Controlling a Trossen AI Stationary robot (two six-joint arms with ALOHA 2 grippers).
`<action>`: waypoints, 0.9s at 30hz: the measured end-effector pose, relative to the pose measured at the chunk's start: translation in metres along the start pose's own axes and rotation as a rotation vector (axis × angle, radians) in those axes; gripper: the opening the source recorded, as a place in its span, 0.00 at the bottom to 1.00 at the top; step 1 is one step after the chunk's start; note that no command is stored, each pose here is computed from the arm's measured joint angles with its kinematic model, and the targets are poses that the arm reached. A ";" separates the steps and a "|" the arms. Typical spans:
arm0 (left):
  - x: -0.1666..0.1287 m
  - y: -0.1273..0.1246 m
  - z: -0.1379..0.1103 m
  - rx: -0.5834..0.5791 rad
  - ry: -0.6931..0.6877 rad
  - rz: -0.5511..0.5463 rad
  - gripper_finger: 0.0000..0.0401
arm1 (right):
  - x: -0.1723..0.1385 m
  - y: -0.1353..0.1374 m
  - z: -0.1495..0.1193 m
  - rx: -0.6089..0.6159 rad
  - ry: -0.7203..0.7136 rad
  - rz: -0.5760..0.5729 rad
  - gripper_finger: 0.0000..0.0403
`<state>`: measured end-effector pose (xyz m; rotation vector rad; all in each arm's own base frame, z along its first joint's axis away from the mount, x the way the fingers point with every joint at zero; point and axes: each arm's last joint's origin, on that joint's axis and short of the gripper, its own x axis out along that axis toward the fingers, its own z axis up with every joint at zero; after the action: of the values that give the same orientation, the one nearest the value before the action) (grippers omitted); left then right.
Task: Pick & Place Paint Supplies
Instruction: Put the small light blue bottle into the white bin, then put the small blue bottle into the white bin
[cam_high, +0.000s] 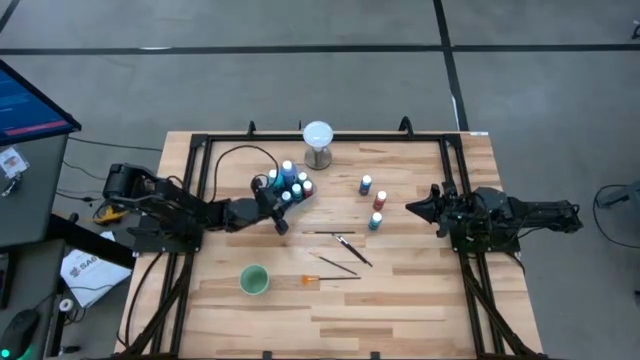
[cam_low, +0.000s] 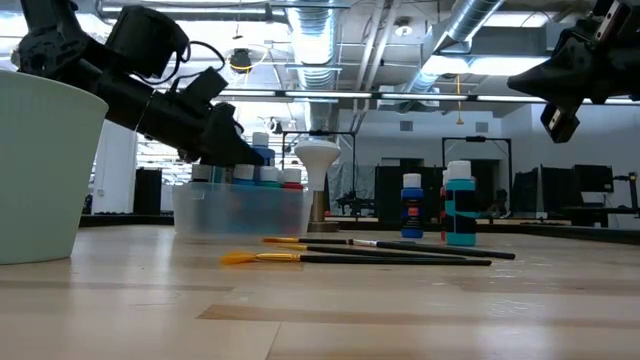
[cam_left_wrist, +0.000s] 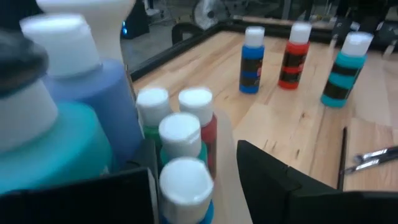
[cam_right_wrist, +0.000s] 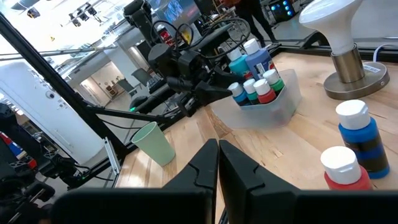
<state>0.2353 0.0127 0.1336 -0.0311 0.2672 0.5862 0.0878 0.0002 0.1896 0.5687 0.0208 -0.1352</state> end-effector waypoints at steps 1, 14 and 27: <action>0.000 0.000 0.001 0.011 -0.006 -0.001 0.31 | 0.000 0.000 0.000 0.000 0.000 0.000 0.02; -0.017 0.005 0.035 0.032 -0.149 -0.082 0.43 | 0.000 0.000 0.000 0.000 0.000 0.000 0.02; -0.023 -0.004 0.096 -0.039 -0.304 -0.248 0.49 | 0.000 0.000 0.000 0.000 0.000 0.000 0.02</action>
<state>0.2423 0.0063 0.2323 -0.0118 -0.0439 0.3425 0.0878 0.0002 0.1896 0.5689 0.0210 -0.1349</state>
